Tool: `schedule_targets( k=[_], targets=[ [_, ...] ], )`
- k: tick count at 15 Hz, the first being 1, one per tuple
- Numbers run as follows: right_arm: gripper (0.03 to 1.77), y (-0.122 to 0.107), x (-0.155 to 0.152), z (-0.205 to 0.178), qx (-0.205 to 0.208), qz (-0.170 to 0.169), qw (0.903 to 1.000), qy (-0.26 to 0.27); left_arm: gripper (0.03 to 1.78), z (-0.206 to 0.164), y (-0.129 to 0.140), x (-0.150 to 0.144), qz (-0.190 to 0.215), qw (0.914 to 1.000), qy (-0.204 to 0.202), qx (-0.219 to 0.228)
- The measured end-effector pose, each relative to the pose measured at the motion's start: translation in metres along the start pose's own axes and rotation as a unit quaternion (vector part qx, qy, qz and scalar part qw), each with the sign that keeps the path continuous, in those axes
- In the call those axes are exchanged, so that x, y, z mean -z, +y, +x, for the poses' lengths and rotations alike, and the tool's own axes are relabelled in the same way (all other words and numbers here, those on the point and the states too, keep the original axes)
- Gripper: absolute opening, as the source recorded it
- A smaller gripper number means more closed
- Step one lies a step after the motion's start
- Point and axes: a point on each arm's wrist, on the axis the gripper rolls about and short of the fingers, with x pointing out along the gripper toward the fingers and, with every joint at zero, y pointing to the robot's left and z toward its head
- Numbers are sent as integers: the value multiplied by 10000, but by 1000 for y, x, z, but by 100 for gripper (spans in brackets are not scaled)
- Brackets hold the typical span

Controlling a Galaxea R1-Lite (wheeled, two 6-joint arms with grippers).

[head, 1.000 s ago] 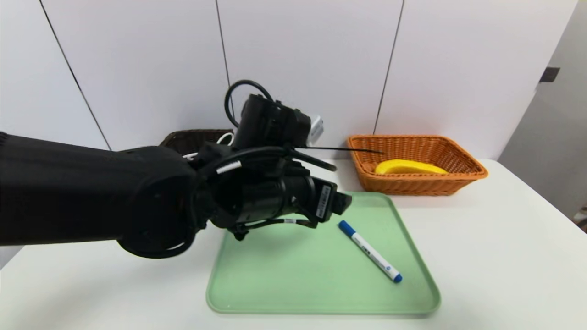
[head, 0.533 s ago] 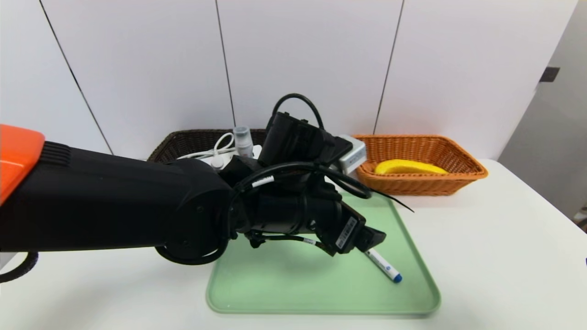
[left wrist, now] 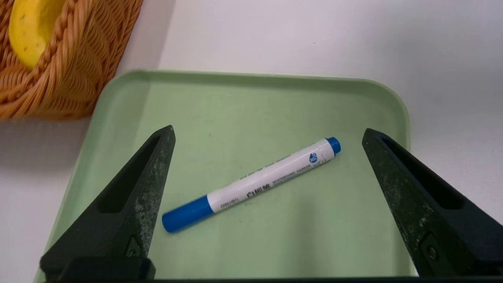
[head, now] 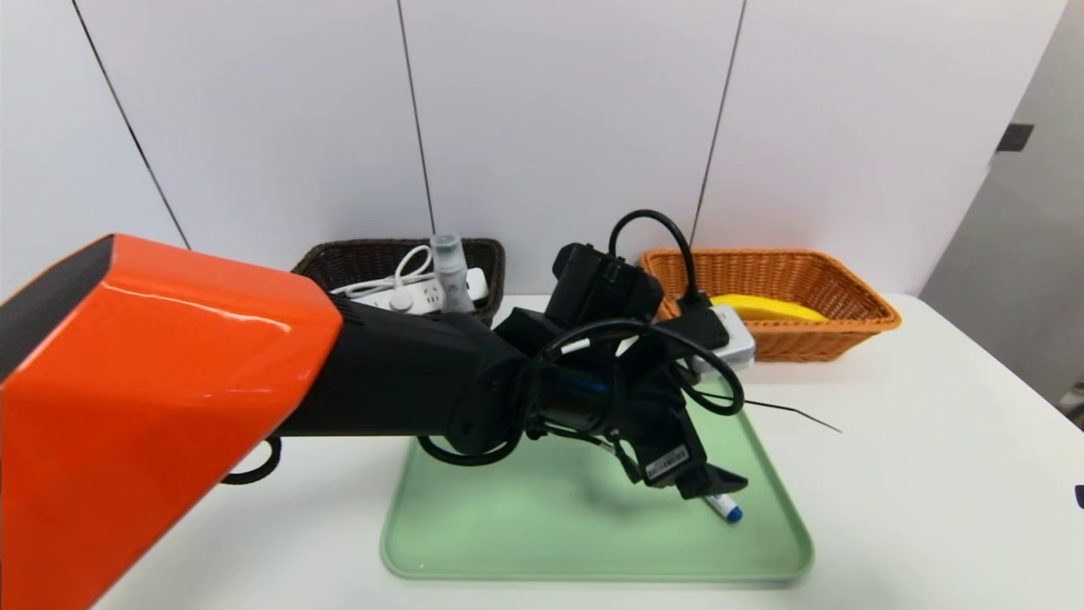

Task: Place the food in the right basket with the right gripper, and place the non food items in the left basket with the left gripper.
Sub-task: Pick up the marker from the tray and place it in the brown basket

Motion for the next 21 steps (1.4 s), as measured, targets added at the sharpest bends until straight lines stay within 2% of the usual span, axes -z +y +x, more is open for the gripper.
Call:
schedule_targets(
  k=[3, 6, 8, 10, 12, 14, 21],
  targets=[
    [170, 0, 2, 4, 19, 23, 10000, 91, 169, 6, 10, 9, 282, 9981, 53, 539],
    [170, 0, 0, 10, 33, 35, 9998, 199, 169, 1, 19, 16, 128, 9947, 51, 1020],
    [170, 0, -1, 14, 30, 32, 9998, 191, 169, -1, 29, 21, 67, 9941, 6, 1081],
    [170, 0, -3, 19, 16, 35, 10000, 55, 169, 3, 35, 31, 242, 9931, 38, 1146],
    [170, 0, -2, 22, 22, 35, 10000, 85, 169, 10, 37, 45, 433, 9900, 194, 1332],
    [170, 0, -1, 23, 27, 35, 9999, 108, 169, 15, 38, 53, 410, 9873, 296, 1507],
    [170, -1, 1, 25, 27, 120, 9998, 159, 169, 33, 46, 58, 413, 9876, 255, 1494]
  ],
)
